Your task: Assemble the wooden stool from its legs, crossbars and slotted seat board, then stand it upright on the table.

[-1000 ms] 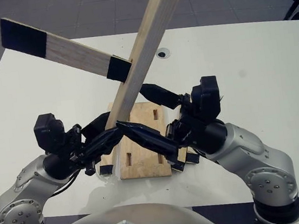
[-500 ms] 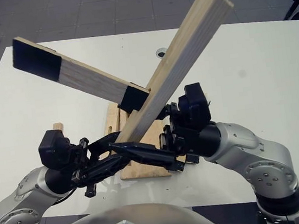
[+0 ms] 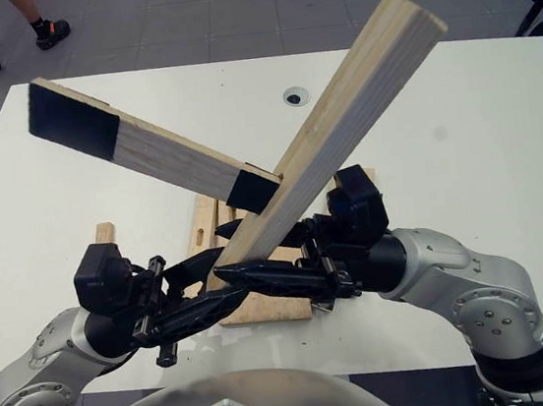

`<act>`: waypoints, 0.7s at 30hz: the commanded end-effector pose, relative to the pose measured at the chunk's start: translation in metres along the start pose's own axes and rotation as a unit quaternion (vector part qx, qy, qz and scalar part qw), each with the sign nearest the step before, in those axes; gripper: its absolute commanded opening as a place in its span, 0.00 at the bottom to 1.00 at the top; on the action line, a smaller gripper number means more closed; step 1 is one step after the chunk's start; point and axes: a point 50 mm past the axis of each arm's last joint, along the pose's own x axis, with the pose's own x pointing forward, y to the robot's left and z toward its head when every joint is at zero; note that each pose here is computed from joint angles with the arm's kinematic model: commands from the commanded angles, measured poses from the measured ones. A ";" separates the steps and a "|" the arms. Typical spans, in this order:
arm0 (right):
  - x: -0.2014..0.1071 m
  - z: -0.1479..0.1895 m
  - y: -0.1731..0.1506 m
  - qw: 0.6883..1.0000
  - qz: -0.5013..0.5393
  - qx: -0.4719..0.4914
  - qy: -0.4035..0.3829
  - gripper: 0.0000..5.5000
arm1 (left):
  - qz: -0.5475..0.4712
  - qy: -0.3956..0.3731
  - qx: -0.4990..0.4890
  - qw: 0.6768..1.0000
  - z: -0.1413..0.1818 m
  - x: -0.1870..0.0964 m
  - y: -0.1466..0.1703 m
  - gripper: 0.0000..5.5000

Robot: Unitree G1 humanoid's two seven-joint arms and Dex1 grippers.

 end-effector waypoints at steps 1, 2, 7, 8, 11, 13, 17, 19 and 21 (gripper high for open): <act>0.001 0.004 -0.001 1.000 -0.003 0.011 -0.017 0.38 | 0.016 0.008 0.009 1.000 -0.003 -0.002 0.003 0.37; 0.002 0.004 -0.001 1.000 -0.004 0.015 -0.023 0.37 | 0.018 0.008 0.010 1.000 -0.004 -0.002 0.004 0.37; 0.002 0.009 -0.004 0.998 -0.011 0.035 -0.055 0.37 | 0.029 0.005 0.010 1.000 -0.011 -0.002 0.007 0.37; 0.003 0.009 -0.004 0.998 -0.013 0.037 -0.058 0.37 | 0.031 0.005 0.010 0.999 -0.012 -0.001 0.007 0.37; 0.004 0.010 -0.006 0.997 -0.016 0.041 -0.062 0.37 | 0.032 0.003 0.009 0.999 -0.015 0.000 0.008 0.37; 0.004 0.009 -0.007 0.997 -0.019 0.043 -0.063 0.37 | 0.032 0.003 0.009 0.999 -0.016 0.001 0.007 0.37; 0.003 0.008 -0.010 0.997 -0.029 0.046 -0.061 0.37 | 0.007 0.007 -0.017 1.000 -0.014 -0.001 0.004 0.49; 0.002 0.006 -0.012 0.997 -0.036 0.042 -0.054 0.37 | -0.001 0.002 -0.024 1.000 -0.009 -0.003 0.004 0.54; -0.001 0.006 -0.015 0.997 -0.045 0.033 -0.044 0.37 | 0.000 -0.003 -0.020 1.000 -0.005 -0.006 0.007 0.61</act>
